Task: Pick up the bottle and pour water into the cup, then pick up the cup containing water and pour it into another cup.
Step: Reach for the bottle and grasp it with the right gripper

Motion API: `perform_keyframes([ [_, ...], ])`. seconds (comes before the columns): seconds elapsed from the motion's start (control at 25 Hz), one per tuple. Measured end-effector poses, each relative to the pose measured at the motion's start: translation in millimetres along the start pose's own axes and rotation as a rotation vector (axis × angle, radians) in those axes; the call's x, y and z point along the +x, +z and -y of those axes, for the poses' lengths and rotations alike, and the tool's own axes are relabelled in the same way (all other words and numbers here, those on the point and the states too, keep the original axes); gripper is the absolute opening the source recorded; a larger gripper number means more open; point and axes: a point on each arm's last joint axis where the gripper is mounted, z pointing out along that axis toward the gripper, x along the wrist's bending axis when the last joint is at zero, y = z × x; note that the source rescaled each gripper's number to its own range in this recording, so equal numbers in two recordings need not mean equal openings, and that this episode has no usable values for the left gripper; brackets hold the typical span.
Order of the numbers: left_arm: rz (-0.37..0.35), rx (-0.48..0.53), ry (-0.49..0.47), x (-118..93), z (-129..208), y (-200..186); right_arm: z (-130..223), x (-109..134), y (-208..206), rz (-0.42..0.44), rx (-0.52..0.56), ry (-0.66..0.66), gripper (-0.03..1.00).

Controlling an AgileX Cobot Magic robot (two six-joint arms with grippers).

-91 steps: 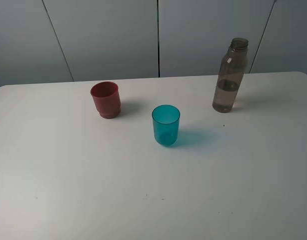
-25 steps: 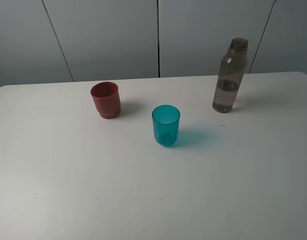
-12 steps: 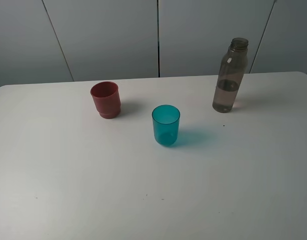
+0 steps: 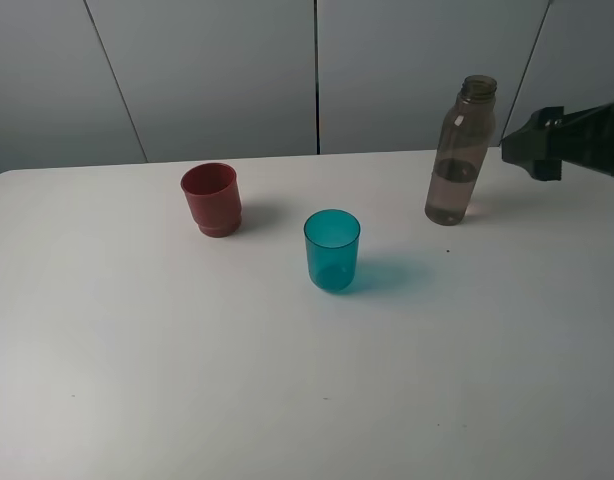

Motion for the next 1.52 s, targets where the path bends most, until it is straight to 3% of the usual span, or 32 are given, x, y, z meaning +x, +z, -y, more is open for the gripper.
perform_keyframes([
  [0.12,0.000,0.000,0.000,0,0,0,14,0,22,0.001,-0.039,-0.004,0.99],
  [0.4,0.000,0.000,0.000,0,0,0,46,-3,72,0.018,0.086,-0.007,0.99],
  [0.56,0.000,0.000,0.000,0,0,0,58,-4,94,0.025,0.084,0.015,0.99],
  [0.88,0.000,0.000,0.000,0,0,0,66,-1,124,-0.023,-0.084,-0.019,0.99],
  [1.24,0.000,0.000,-0.002,0,0,0,81,-8,145,0.027,-0.143,0.043,0.99],
  [1.52,0.000,0.000,-0.002,0,0,0,67,-7,164,0.030,-0.194,0.052,0.99],
])
